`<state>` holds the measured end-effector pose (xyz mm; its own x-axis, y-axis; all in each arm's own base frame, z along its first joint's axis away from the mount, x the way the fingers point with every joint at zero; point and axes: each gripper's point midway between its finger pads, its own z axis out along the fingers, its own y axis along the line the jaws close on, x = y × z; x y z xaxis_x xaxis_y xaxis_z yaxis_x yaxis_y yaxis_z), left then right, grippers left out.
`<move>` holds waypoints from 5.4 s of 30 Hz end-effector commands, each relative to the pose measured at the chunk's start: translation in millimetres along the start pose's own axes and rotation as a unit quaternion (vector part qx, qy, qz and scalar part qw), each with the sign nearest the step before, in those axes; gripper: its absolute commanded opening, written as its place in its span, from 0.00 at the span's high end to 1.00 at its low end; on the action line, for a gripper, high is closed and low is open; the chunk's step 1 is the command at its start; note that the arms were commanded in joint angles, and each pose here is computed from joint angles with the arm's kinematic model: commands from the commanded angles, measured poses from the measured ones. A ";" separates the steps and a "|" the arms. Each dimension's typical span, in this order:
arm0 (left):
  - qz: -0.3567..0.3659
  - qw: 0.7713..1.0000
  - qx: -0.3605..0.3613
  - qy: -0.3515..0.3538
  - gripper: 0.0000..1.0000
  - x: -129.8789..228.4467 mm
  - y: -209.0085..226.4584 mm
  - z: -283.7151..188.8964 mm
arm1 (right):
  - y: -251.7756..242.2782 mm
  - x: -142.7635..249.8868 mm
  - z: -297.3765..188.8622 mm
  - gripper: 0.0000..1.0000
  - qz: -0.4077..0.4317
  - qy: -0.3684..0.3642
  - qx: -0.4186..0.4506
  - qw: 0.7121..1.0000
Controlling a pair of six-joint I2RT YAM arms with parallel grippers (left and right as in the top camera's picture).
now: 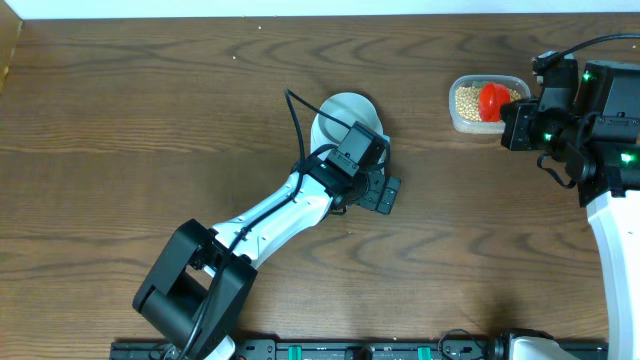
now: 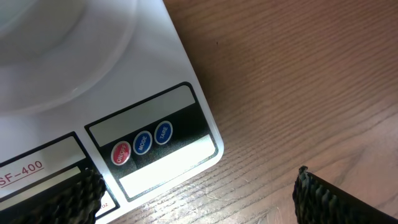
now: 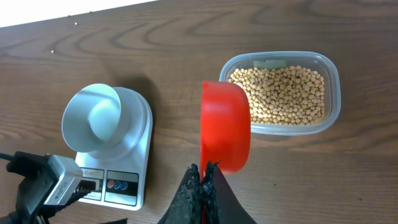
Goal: Scoop item into bowl and weigh 50g on scale
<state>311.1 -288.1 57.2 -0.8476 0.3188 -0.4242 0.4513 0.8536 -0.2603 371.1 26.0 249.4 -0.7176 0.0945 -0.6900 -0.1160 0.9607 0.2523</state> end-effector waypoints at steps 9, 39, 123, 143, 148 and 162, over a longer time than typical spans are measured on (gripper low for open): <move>0.008 1.000 -0.009 0.009 0.02 7.3 4.1 6.4 | -2.2 -3.4 -2.6 0.99 -0.006 -0.003 0.004 1.000; 0.018 1.000 -0.012 0.007 0.02 8.9 -1.0 22.9 | -5.9 0.6 -2.8 0.99 -0.003 0.005 0.015 1.000; 0.017 0.998 -0.034 0.059 0.02 40.4 4.1 54.7 | -10.1 1.6 -2.9 0.99 -0.012 0.007 0.027 1.000; 0.017 0.998 -0.035 0.058 0.02 41.5 6.3 65.1 | -10.2 2.5 -3.0 0.99 -0.012 0.009 0.027 1.000; 0.020 0.999 -0.027 0.036 0.02 27.5 -0.6 50.2 | -10.9 2.4 -3.0 0.99 -0.012 0.009 0.029 0.999; 0.035 0.991 0.018 -0.131 0.02 -39.2 -37.7 -98.3 | -11.6 0.5 -3.1 0.99 -0.016 0.005 0.031 0.999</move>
<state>303.4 -299.0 150.8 -0.7283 0.2707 -0.6295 0.5217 0.8146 -0.2533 366.9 18.1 242.7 -0.7354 0.0827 -0.6725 -0.0860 0.9731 0.2138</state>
